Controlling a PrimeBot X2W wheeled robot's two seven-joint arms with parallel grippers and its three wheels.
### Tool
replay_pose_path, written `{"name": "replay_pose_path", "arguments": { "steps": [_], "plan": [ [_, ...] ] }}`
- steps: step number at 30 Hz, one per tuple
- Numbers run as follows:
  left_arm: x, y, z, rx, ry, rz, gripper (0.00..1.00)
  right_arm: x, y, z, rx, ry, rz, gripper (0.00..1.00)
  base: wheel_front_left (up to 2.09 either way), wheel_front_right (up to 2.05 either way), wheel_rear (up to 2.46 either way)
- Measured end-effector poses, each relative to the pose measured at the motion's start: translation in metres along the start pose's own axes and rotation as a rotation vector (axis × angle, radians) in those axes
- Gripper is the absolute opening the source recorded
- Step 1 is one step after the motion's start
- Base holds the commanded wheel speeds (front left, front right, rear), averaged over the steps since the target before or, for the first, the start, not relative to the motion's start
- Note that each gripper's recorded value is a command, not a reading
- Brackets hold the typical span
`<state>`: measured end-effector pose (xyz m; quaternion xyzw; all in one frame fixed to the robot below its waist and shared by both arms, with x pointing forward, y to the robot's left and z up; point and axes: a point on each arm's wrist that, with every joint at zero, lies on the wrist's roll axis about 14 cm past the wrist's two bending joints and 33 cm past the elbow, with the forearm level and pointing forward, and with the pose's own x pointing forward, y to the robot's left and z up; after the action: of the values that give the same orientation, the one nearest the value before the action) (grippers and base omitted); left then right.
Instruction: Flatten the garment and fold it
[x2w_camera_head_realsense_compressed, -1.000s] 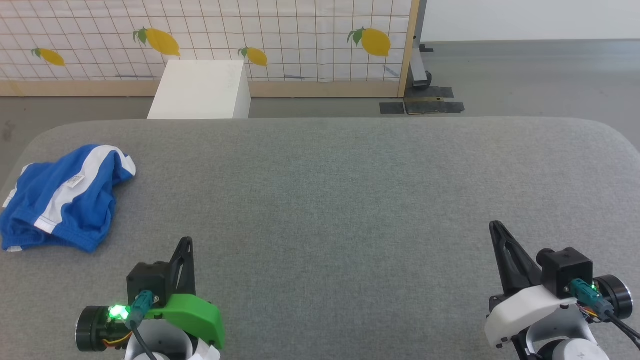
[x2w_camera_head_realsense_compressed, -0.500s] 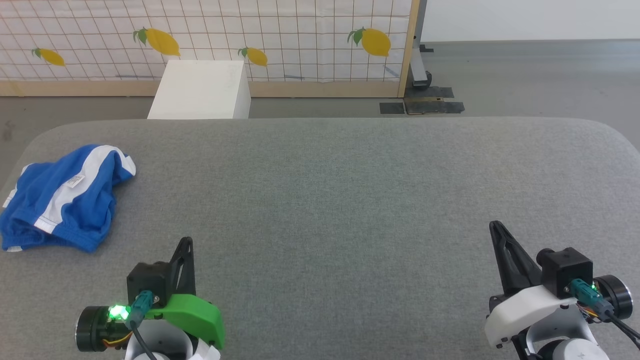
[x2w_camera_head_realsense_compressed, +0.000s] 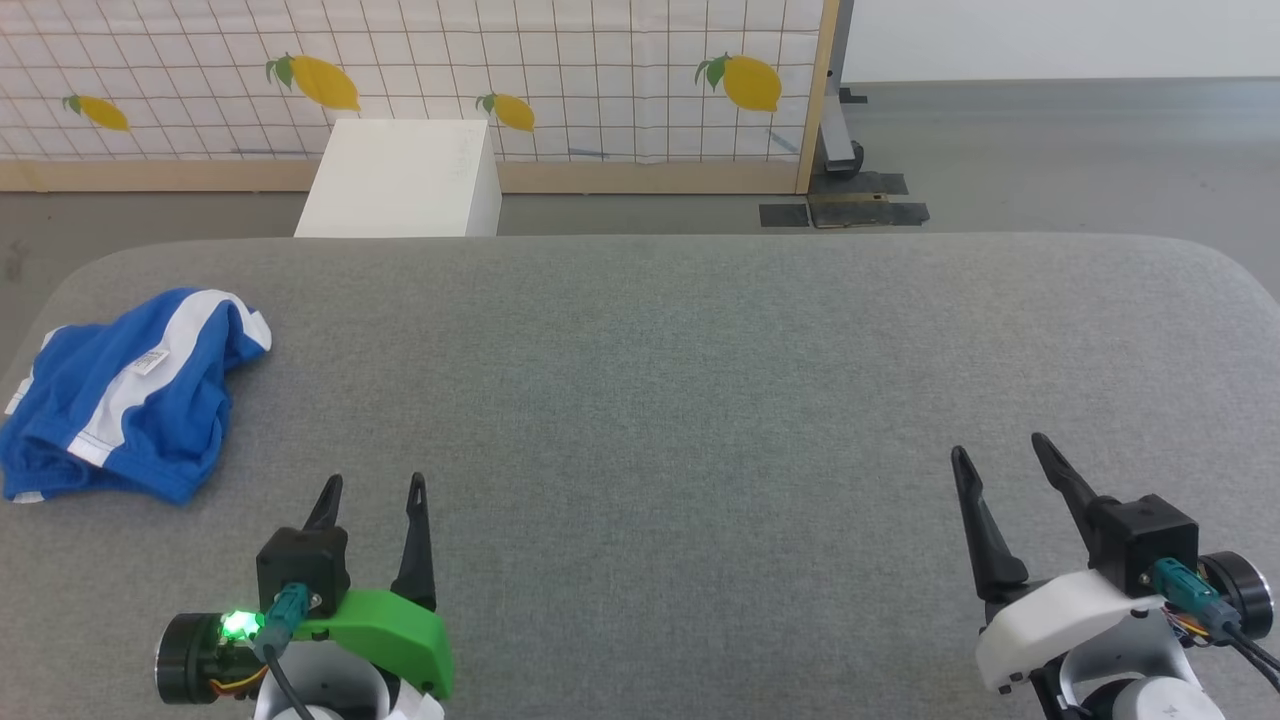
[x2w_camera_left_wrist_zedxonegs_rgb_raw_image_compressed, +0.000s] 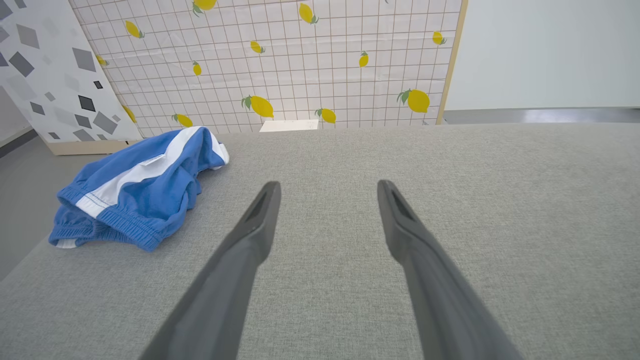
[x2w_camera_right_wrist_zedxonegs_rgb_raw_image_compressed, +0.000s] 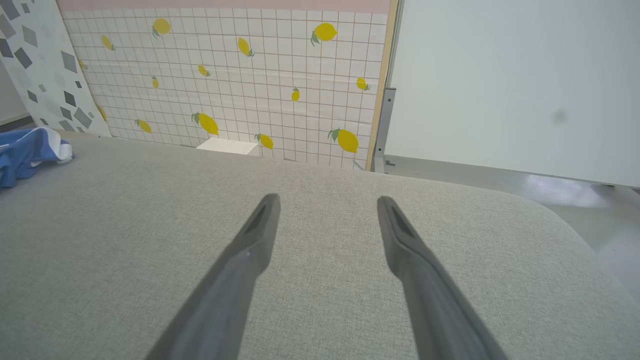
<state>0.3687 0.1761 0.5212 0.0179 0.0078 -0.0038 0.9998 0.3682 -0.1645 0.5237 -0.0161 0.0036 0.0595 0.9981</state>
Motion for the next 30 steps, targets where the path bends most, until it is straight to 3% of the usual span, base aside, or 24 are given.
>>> {"name": "replay_pose_path", "arguments": {
  "steps": [30],
  "plan": [
    [0.0,-0.004,0.01,-0.012,-0.065,0.015,1.0,-0.001,-0.014,0.029,0.074,-0.132,-0.038,1.0,0.0,0.0,0.0]
  ]
}}
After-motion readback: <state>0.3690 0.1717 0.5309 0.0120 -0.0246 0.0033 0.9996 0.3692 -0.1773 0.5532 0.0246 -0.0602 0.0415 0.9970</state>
